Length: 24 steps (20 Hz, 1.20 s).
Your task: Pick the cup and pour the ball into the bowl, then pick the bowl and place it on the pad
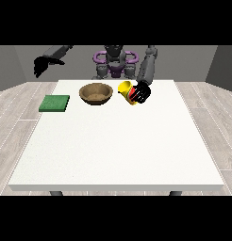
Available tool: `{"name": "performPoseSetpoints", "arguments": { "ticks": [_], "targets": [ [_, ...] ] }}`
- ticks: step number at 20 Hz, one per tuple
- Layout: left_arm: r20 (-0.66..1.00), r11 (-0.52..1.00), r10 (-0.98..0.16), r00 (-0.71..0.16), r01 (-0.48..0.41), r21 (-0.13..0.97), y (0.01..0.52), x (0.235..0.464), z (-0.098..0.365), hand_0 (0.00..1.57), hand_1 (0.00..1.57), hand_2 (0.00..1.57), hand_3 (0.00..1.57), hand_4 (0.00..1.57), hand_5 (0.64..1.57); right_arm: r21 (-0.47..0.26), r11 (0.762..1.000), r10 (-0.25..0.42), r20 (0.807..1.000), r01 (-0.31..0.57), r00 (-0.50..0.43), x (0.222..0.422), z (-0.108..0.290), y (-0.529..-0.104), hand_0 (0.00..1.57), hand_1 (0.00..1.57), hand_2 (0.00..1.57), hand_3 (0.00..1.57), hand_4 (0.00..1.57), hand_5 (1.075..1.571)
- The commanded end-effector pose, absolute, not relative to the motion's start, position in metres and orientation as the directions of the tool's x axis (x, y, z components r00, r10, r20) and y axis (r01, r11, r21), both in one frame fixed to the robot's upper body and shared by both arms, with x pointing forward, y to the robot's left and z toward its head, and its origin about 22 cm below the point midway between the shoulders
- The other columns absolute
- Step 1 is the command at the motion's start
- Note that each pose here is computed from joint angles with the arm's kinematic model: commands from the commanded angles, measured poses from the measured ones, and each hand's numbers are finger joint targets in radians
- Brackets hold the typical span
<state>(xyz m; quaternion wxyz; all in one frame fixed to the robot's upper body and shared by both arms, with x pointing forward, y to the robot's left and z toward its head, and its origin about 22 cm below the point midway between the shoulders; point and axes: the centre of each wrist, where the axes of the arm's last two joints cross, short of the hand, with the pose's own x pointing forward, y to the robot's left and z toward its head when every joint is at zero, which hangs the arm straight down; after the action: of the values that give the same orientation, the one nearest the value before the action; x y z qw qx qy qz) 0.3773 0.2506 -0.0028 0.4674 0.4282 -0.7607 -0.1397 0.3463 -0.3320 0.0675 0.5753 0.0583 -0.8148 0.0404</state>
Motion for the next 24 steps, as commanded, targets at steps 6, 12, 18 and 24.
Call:
{"name": "performPoseSetpoints", "arguments": {
  "ticks": [6, 12, 18, 24],
  "targets": [
    [0.343, 0.382, -0.924, -0.168, -0.365, 0.849, 0.138, 0.381, -0.010, 1.36, 1.36, 1.57, 1.57, 0.97, 1.559, 0.024, 0.999, -0.030, 0.989, -0.045, -0.144, 0.328, 0.009, -0.366, 0.00, 0.00, 0.11, 0.28, 0.50, 1.564],
    [0.158, 0.224, -0.965, -0.211, -0.340, 0.913, 0.076, 0.374, 0.001, 1.24, 1.24, 1.57, 1.57, 0.87, 1.563, 0.056, 0.998, -0.060, 0.990, -0.035, -0.124, 0.327, -0.007, -0.370, 0.00, 0.00, 0.19, 0.23, 0.70, 1.544],
    [-0.214, -0.114, -0.944, -0.250, -0.359, 0.926, 0.031, 0.392, 0.059, 0.54, 0.54, 1.57, 1.57, 0.76, 1.571, 0.059, 0.998, -0.059, 0.997, -0.005, -0.052, 0.319, -0.023, -0.380, 0.00, 0.00, 0.16, 0.27, 0.73, 1.540],
    [-0.543, -0.434, -0.776, -0.322, -0.352, 0.829, 0.007, 0.384, 0.069, 0.21, 0.21, 1.57, 1.57, 1.28, 1.341, 0.047, 0.998, -0.050, 0.996, -0.048, -0.077, 0.331, -0.008, -0.385, 0.00, 0.00, 0.00, 0.23, 0.74, 1.533]
  ]
}}
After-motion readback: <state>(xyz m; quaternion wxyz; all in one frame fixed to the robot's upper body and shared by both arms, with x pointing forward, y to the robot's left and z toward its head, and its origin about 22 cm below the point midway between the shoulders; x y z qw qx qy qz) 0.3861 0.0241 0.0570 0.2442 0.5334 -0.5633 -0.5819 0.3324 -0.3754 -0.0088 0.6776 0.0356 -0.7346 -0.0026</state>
